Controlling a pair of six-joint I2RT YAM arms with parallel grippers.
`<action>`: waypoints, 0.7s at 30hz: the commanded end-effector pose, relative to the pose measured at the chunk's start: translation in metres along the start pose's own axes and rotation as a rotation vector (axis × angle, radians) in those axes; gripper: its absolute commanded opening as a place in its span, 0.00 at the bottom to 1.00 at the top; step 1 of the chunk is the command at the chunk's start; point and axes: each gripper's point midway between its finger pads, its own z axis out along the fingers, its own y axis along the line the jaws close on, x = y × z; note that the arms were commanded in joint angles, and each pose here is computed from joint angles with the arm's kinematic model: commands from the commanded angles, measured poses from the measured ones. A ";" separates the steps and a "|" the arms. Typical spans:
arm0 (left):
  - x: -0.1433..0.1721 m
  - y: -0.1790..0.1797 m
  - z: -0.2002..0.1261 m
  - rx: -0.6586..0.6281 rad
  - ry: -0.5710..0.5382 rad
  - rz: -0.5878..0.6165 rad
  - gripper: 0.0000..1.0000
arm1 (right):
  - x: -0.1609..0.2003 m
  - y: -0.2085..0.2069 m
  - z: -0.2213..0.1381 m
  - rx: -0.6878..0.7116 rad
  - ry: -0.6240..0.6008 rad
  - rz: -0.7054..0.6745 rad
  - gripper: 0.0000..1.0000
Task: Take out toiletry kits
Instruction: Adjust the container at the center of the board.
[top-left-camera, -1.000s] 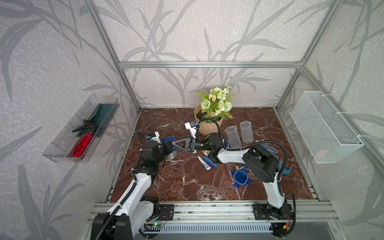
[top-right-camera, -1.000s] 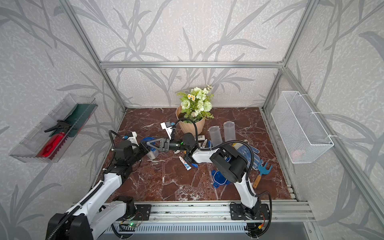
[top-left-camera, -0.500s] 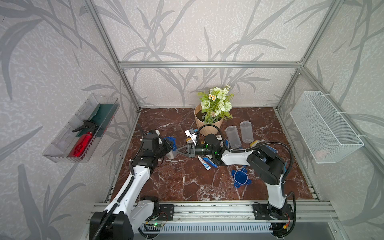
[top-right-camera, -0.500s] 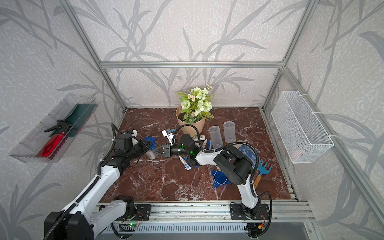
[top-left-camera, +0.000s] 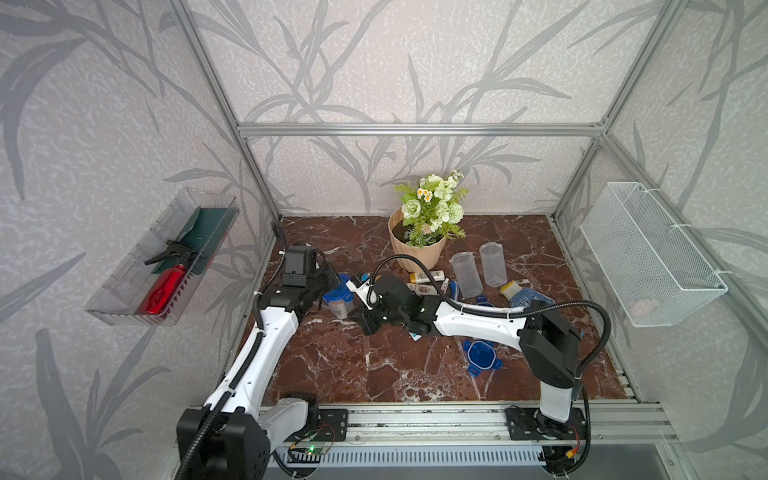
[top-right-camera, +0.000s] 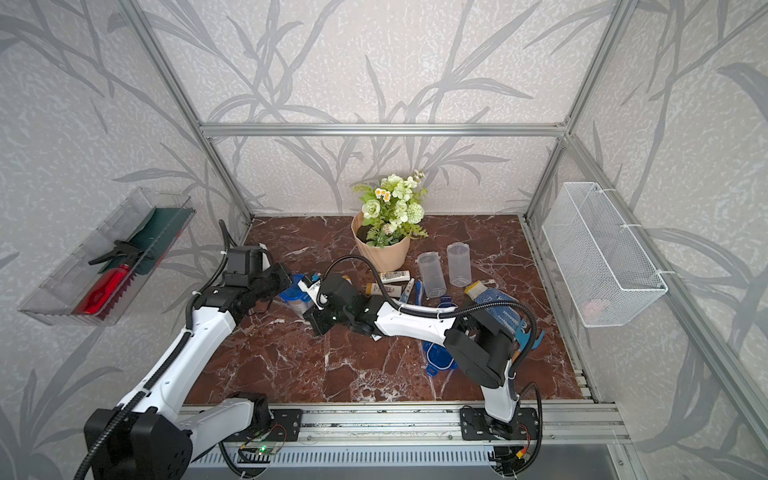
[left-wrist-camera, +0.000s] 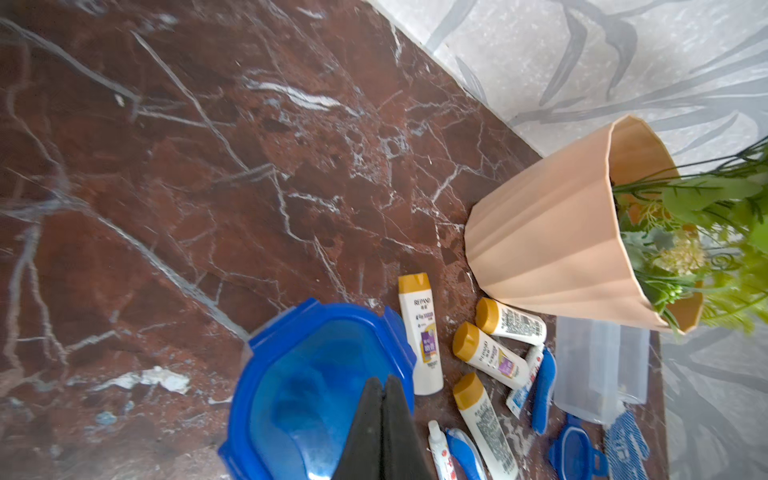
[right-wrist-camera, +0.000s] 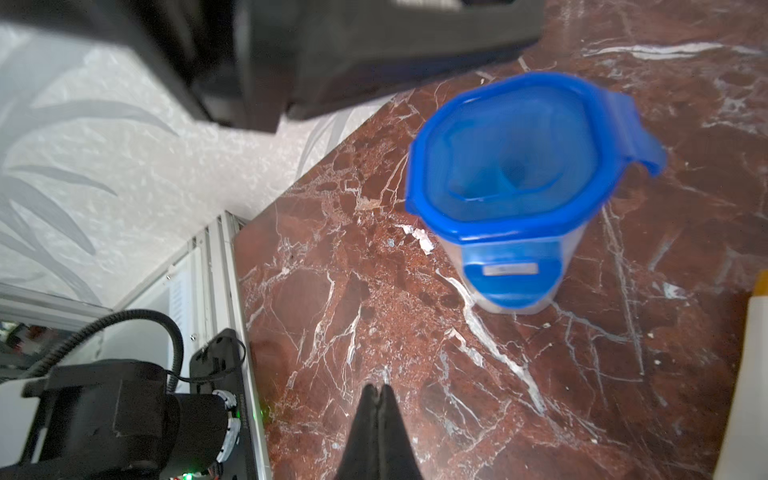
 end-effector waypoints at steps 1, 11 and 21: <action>-0.024 0.017 -0.013 -0.134 -0.086 0.067 0.01 | 0.017 -0.013 0.004 0.140 0.094 -0.097 0.00; -0.037 0.038 -0.005 -0.227 -0.130 0.071 0.09 | 0.014 -0.008 0.020 0.203 0.145 -0.124 0.00; -0.038 0.039 0.021 -0.202 -0.124 0.044 0.15 | 0.000 -0.013 0.042 0.242 0.152 -0.134 0.00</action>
